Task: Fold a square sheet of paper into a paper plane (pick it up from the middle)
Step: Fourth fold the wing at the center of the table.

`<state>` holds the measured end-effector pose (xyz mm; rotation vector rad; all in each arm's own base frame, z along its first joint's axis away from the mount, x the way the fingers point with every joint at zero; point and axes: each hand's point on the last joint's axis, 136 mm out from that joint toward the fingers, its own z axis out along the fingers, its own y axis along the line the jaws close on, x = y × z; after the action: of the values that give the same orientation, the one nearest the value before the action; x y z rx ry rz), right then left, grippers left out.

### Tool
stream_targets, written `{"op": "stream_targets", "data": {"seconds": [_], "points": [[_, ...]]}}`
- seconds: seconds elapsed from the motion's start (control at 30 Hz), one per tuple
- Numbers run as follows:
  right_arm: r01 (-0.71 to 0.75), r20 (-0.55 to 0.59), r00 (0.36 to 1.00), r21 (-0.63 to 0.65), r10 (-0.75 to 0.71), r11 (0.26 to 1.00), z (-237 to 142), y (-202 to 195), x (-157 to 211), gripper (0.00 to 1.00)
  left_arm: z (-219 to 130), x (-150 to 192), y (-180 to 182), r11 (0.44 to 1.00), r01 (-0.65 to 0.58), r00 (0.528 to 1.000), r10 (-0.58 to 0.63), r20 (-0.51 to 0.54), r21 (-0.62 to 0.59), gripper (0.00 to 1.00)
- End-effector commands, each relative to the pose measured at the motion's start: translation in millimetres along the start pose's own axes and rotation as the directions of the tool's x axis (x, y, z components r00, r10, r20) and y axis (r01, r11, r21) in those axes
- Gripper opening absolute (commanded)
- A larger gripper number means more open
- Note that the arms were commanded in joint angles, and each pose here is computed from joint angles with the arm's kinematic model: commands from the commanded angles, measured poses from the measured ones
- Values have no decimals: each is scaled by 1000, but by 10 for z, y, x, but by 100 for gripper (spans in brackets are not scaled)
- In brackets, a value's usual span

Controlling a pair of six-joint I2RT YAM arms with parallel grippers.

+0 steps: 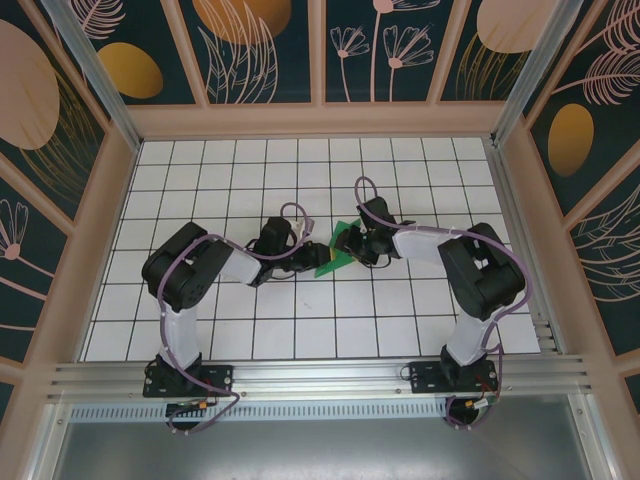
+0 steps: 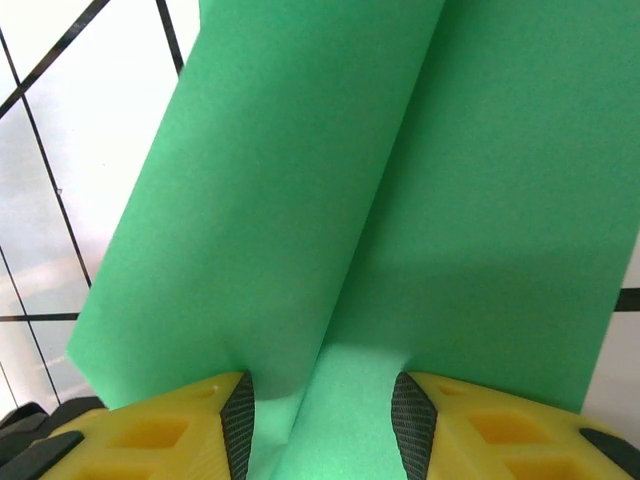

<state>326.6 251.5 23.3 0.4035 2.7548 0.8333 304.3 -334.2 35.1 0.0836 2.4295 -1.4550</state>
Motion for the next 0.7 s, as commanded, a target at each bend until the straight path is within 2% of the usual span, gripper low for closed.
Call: {"op": "stream_targets", "data": {"seconds": [0.0, 0.2, 0.37, 0.5, 0.67], "points": [[-69, -16, 997, 215, 74, 974, 108, -594, 106, 46, -77, 16, -38, 999, -44, 999, 45, 4, -17, 31], [-63, -19, 998, 187, 67, 980, 111, -548, 109, 48, -154, -47, -118, 995, -95, 995, 96, 34, -18, 34], [-60, -20, 998, 167, 64, 984, 104, -505, 100, 49, -168, -16, -95, 993, -110, 994, 111, 21, -37, 36], [-60, -21, 998, 166, 65, 984, 109, -507, 103, 50, -190, 54, 41, 987, -120, 993, 121, 5, -106, 36], [-58, -31, 998, 150, 63, 987, 122, -486, 120, 51, -106, 145, 47, 985, -134, 991, 131, -32, -105, 36]]}}
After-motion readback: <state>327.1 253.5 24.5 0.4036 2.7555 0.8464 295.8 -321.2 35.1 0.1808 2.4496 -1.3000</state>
